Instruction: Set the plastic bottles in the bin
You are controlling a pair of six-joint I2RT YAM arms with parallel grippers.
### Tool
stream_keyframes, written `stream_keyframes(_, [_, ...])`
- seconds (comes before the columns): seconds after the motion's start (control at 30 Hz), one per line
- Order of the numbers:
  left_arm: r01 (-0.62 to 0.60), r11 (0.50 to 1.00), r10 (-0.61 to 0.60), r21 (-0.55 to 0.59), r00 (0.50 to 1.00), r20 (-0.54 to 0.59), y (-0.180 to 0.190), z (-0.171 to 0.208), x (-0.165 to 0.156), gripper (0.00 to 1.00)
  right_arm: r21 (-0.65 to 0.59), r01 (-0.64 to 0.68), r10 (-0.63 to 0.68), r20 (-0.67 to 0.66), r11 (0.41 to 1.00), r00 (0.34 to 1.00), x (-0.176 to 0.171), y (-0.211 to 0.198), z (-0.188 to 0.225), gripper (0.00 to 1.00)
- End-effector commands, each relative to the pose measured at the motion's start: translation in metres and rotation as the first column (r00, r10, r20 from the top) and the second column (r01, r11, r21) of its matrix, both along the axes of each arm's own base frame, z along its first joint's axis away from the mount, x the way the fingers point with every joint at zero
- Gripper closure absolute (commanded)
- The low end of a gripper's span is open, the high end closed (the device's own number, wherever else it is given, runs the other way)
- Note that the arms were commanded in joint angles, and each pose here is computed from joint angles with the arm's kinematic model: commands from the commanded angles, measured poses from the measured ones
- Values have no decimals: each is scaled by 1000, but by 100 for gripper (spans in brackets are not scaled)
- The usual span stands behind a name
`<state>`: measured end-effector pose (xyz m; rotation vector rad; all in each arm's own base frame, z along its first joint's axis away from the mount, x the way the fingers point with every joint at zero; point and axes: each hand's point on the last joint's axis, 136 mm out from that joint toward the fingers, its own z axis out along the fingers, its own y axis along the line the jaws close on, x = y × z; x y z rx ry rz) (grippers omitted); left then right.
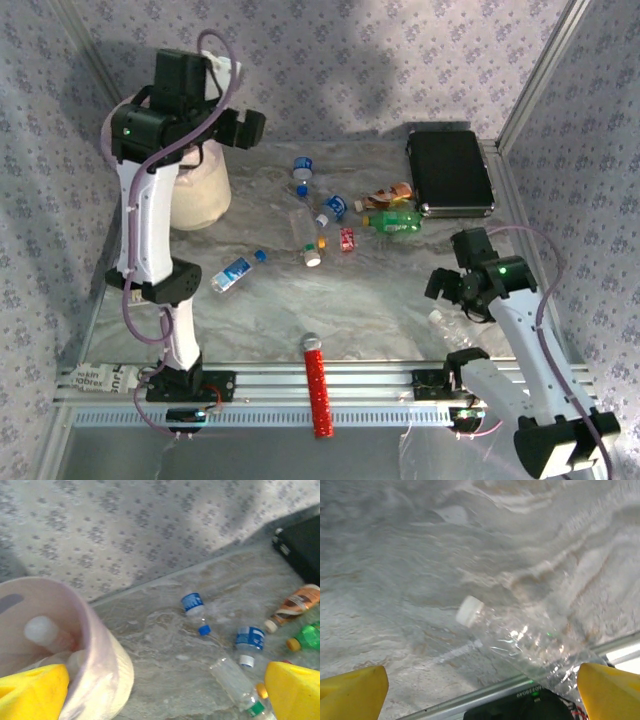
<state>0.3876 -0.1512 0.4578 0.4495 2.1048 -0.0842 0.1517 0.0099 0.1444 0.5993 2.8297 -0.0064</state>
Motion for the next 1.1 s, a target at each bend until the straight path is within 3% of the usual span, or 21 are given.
stream_keyframes(0.0, [36, 999, -35, 34, 999, -9, -11, -4, -9, 0, 34, 35, -29, -150, 999, 988, -27, 1, -14, 1])
stream_keyframes(0.33, [110, 994, -110, -14, 994, -8, -31, 1, -19, 0, -83, -149, 102, -417, 985, 903, -12, -5, -49, 1])
stream_keyframes(0.4, [113, 993, -113, -17, 994, 5, -30, 5, -23, 0, -31, -201, 167, -436, 979, 884, -2, 5, -59, 1])
stream_keyframes(0.53, [119, 992, -119, -31, 993, 23, -28, 14, -30, 0, -58, -311, 255, -440, 949, 861, 15, 26, -72, 1])
stream_keyframes(0.7, [127, 991, -125, -37, 991, 37, -24, 21, -40, 0, -131, -323, 202, -551, 937, 810, 10, 21, -97, 1])
stream_keyframes(0.8, [132, 990, -129, -46, 990, 55, -23, 28, -45, 0, -168, -319, 177, -557, 933, 812, 12, 15, -104, 1])
stream_keyframes(1.07, [154, 986, -149, -70, 986, 68, -23, 35, -54, 0, -138, -367, 229, -569, 920, 789, 17, 24, -111, 5])
